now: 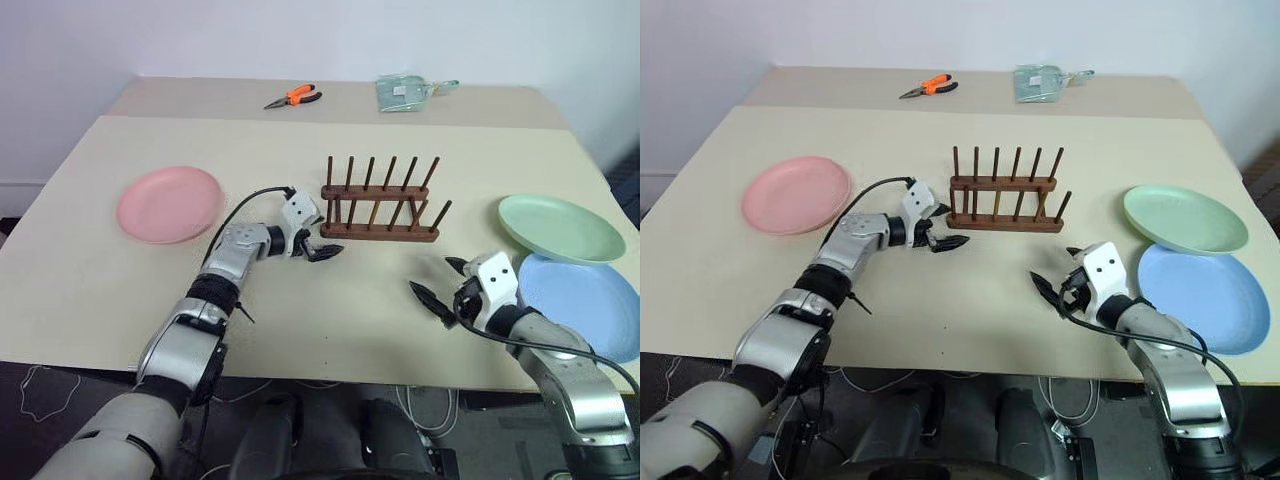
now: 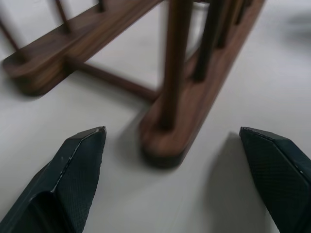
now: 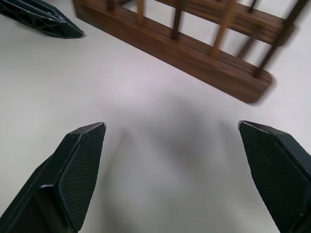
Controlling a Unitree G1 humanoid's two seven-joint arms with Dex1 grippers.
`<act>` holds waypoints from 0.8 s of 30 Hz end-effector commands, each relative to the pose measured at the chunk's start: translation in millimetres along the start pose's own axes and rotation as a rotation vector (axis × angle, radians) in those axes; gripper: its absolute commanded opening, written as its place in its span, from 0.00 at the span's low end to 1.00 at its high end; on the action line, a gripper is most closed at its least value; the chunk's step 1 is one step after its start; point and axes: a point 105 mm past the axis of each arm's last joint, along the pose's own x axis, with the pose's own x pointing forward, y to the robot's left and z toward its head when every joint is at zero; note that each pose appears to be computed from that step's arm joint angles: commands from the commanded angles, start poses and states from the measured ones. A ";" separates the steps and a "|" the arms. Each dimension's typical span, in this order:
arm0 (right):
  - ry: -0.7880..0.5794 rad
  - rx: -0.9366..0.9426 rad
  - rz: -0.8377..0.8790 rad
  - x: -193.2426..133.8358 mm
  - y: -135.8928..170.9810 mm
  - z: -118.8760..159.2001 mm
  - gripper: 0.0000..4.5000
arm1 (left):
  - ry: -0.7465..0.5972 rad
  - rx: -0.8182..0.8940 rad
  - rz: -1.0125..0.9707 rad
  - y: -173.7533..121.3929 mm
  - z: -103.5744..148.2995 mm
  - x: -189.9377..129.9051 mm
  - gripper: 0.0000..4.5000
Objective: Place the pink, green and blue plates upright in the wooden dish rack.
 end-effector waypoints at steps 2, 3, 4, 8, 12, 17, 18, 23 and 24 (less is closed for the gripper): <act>-0.040 -0.035 -0.043 -6.7 -5.4 12.9 1.00 | 0.027 -0.001 -0.089 -16.6 -12.7 7.2 0.59; -0.040 -0.037 -0.047 -7.0 -6.5 13.2 1.00 | 0.027 0.008 -0.104 -19.0 -14.0 6.8 0.47; -0.038 -0.039 -0.052 -7.6 -8.5 13.2 1.00 | 0.022 0.014 -0.126 -22.5 -14.8 6.1 0.37; -0.019 -0.062 -0.064 -11.6 -16.9 10.7 1.00 | -0.015 0.058 -0.232 -37.7 -14.5 -1.8 0.17; 0.012 -0.079 -0.075 -23.4 -29.8 8.3 1.00 | -0.041 0.089 -0.315 -50.5 -11.3 -14.9 0.17; 0.070 -0.122 -0.084 -43.4 -48.6 3.5 1.00 | -0.010 0.140 -0.405 -69.3 -16.3 -38.1 0.28; 0.078 -0.128 -0.091 -45.5 -50.9 2.0 1.00 | 0.003 0.122 -0.393 -67.9 -18.7 -41.6 0.41; 0.107 -0.142 -0.074 -49.7 -49.1 -4.0 1.00 | 0.094 0.111 -0.268 -52.0 -34.7 -54.1 0.96; 0.113 -0.145 -0.066 -50.5 -47.5 -5.1 1.00 | 0.107 0.102 -0.243 -48.9 -38.2 -59.2 0.96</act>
